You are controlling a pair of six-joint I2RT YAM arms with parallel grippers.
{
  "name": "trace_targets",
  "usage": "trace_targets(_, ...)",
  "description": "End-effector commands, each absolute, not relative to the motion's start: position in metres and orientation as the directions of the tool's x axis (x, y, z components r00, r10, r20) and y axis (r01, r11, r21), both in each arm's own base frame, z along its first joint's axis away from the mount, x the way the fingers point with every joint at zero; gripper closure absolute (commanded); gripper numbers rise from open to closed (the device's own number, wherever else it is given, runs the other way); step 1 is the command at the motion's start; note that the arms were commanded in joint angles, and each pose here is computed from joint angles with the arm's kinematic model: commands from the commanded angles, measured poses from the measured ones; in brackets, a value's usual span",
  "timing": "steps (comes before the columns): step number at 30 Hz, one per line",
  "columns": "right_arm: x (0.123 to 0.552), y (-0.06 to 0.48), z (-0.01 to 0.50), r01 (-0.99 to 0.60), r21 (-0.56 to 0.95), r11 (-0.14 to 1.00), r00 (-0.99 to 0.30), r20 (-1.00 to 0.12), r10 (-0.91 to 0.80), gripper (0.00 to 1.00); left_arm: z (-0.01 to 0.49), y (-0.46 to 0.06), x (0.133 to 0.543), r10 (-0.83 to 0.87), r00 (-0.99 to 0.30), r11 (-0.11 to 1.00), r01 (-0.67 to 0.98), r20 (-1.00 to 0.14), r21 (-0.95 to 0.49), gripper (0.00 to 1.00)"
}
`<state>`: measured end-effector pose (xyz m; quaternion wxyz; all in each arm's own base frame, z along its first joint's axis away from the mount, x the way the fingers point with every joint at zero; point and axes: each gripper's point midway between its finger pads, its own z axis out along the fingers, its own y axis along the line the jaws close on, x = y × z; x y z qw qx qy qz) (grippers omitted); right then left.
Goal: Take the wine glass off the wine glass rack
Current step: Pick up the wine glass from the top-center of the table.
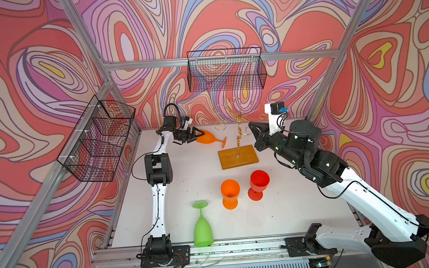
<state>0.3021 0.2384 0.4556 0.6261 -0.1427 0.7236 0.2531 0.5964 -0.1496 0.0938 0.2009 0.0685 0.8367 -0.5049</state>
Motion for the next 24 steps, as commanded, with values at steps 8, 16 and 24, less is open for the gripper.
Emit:
trace_targets(8,0.3,0.235,0.46,-0.529,0.205,0.823,-0.165,-0.977,0.137,1.0,0.092,-0.157,0.59,-0.097,-0.925,0.419,0.297,-0.368,-0.858,0.42)
trace_targets(16,0.298,0.233,0.462,-0.529,0.207,0.823,-0.163,-0.976,0.141,1.0,0.09,-0.163,0.588,-0.094,-0.929,0.405,0.293,-0.359,-0.866,0.61)
trace_targets(24,0.299,0.231,0.46,-0.522,0.207,0.827,-0.164,-0.976,0.141,1.0,0.091,-0.165,0.59,-0.109,-0.928,0.384,0.29,-0.355,-0.877,0.99)
